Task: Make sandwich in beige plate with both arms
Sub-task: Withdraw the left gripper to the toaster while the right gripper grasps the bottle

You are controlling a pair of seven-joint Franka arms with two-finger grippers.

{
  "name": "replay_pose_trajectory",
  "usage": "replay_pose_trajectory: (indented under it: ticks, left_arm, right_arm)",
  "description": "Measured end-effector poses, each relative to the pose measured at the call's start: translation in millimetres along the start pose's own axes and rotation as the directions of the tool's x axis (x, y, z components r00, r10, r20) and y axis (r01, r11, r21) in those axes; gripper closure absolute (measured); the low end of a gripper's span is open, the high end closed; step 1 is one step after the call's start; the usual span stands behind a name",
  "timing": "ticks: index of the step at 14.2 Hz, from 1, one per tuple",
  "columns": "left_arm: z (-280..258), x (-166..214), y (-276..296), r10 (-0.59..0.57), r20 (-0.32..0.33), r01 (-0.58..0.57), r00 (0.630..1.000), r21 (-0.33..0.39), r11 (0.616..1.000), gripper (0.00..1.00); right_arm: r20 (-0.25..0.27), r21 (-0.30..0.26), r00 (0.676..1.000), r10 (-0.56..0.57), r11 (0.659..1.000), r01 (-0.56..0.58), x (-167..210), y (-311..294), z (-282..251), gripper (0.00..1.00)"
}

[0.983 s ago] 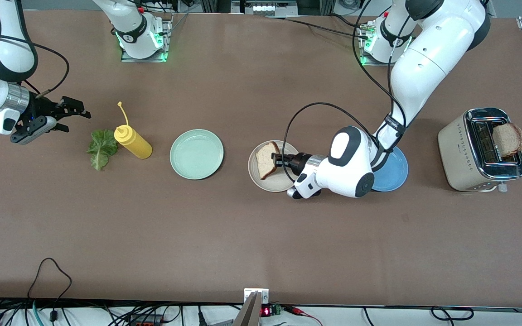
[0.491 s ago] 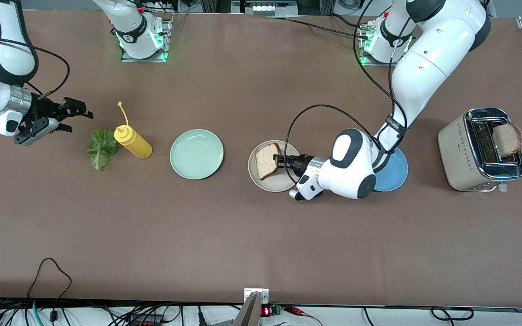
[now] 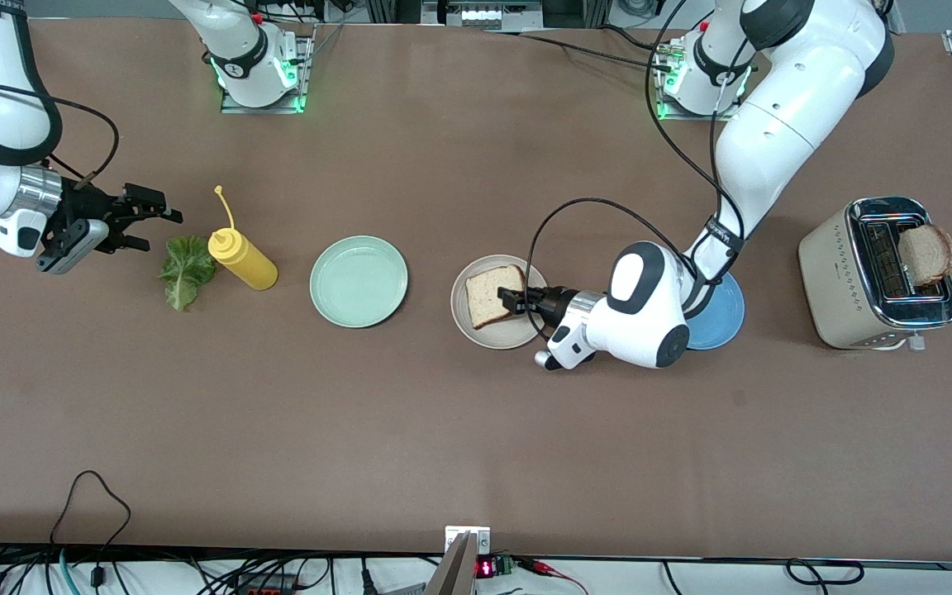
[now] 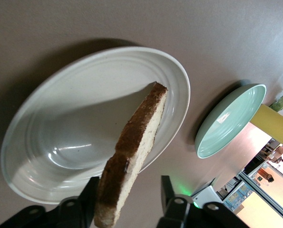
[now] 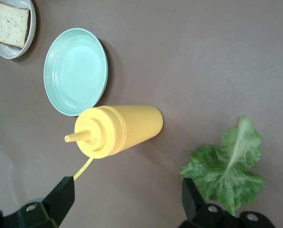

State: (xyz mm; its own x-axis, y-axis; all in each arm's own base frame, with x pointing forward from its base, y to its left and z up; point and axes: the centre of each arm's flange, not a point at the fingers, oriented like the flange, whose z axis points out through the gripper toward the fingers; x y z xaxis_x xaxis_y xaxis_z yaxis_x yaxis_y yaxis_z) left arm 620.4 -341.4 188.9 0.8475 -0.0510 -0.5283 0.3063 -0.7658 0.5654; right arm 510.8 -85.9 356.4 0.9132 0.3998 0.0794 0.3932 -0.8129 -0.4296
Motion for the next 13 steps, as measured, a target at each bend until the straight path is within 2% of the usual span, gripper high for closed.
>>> replay_pose_trajectory:
  ticks: [3,4,6,9,11,13]
  left_arm:
    - [-21.8,4.7,-5.4,-0.005,-0.025,0.005,1.0,-0.007,1.0,0.06]
    - [-33.0,6.0,-9.5,-0.003,-0.03,0.003,1.0,0.001,1.0,0.0]
    - [-57.4,5.1,-16.3,-0.004,-0.028,0.004,1.0,0.011,1.0,0.0]
    - [-98.0,-3.2,-22.3,-0.002,-0.02,0.003,1.0,0.026,1.0,0.0]
    - [-128.3,-13.1,-24.1,0.029,-0.042,-0.024,0.999,0.103,0.994,0.0]
    - [-159.3,-26.4,-21.7,0.063,-0.075,-0.048,0.995,0.189,0.981,0.0]
  right_arm:
    - [0.005,0.008,0.997,-0.076,0.997,0.076,1.8,5.2,4.4,0.0]
    - [0.006,0.012,0.992,-0.127,0.992,0.127,1.7,5.7,6.1,0.0]
    - [0.008,0.02,0.972,-0.234,0.972,0.234,1.7,6.1,8.7,0.0]
    - [0.006,0.026,0.918,-0.396,0.918,0.396,2.4,5.6,11.0,0.0]
    - [-0.004,0.035,0.869,-0.495,0.868,0.495,1.9,7.0,15.5,0.0]
    - [-0.07,0.06,0.814,-0.576,0.813,0.58,1.1,9.1,27.8,0.0]
